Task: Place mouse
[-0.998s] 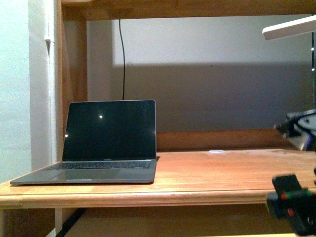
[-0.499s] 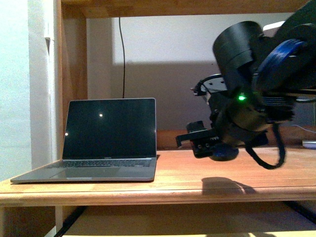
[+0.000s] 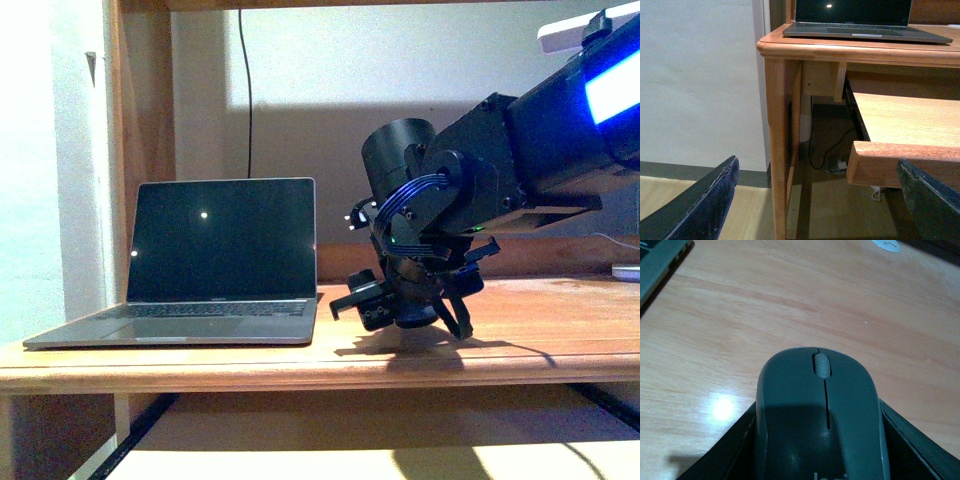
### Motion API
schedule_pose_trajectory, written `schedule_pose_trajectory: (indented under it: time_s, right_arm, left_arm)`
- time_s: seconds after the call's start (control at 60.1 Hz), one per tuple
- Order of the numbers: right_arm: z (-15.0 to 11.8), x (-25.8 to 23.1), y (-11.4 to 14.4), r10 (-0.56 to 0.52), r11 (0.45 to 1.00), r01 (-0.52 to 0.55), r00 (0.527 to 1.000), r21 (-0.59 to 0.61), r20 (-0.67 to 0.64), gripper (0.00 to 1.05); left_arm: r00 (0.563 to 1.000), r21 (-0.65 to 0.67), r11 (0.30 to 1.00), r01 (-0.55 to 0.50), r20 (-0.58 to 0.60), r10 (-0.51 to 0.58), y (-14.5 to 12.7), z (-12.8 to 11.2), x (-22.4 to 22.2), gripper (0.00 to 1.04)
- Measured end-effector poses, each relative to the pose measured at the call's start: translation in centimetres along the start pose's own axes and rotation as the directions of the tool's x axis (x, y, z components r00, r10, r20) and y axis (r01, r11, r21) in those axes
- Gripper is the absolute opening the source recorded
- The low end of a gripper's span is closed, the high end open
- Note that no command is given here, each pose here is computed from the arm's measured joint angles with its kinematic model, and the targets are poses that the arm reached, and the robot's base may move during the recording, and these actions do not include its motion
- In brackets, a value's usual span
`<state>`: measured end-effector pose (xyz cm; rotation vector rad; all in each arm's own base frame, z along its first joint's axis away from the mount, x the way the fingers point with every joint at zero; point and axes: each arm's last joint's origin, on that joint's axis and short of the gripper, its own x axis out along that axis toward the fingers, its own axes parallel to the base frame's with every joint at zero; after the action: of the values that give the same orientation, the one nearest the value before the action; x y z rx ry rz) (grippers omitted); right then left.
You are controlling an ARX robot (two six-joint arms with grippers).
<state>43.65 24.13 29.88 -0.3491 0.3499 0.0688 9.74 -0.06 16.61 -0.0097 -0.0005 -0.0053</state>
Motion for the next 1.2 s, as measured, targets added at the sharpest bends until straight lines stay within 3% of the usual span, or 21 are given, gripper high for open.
schedule_pose_trajectory:
  time_s: [0.067,0.316,0.466,0.615,0.732,0.798,1.065,1.198]
  right_arm:
    - [-0.2,0.4,0.3,0.003,1.000,-0.003,1.000,-0.010,-0.007,0.59]
    - [0.3,0.5,0.0,0.043,0.999,-0.044,0.998,0.018,0.036,0.98]
    - [0.6,-1.5,-2.4,0.093,0.993,-0.100,0.990,0.061,0.107,0.97]
    - [-0.4,-7.9,-8.1,0.172,0.973,-0.204,0.953,0.107,0.248,0.97]
    - [-3.6,-12.4,-11.3,0.235,0.957,-0.273,0.927,0.098,0.292,0.97]
    - [-6.9,-14.6,-12.6,0.280,0.946,-0.312,0.921,0.082,0.270,0.97]
    - [-18.0,-20.0,-14.6,0.398,0.906,-0.413,0.906,0.096,0.145,0.97]
    - [-21.2,-21.4,-15.0,0.418,0.895,-0.430,0.901,0.121,0.116,0.97]
  left_arm:
    - [1.000,0.000,1.000,0.000,0.000,0.000,0.0,0.0,0.0,0.97]
    - [1.000,0.000,1.000,0.000,0.000,0.000,0.0,0.0,0.0,0.97]
    - [1.000,0.000,1.000,0.000,0.000,0.000,0.0,0.0,0.0,0.97]
    - [1.000,0.000,1.000,0.000,0.000,0.000,0.0,0.0,0.0,0.97]
    - [1.000,0.000,1.000,0.000,0.000,0.000,0.0,0.0,0.0,0.97]
    - [1.000,0.000,1.000,0.000,0.000,0.000,0.0,0.0,0.0,0.97]
    - [1.000,0.000,1.000,0.000,0.000,0.000,0.0,0.0,0.0,0.97]
    - [1.000,0.000,1.000,0.000,0.000,0.000,0.0,0.0,0.0,0.97]
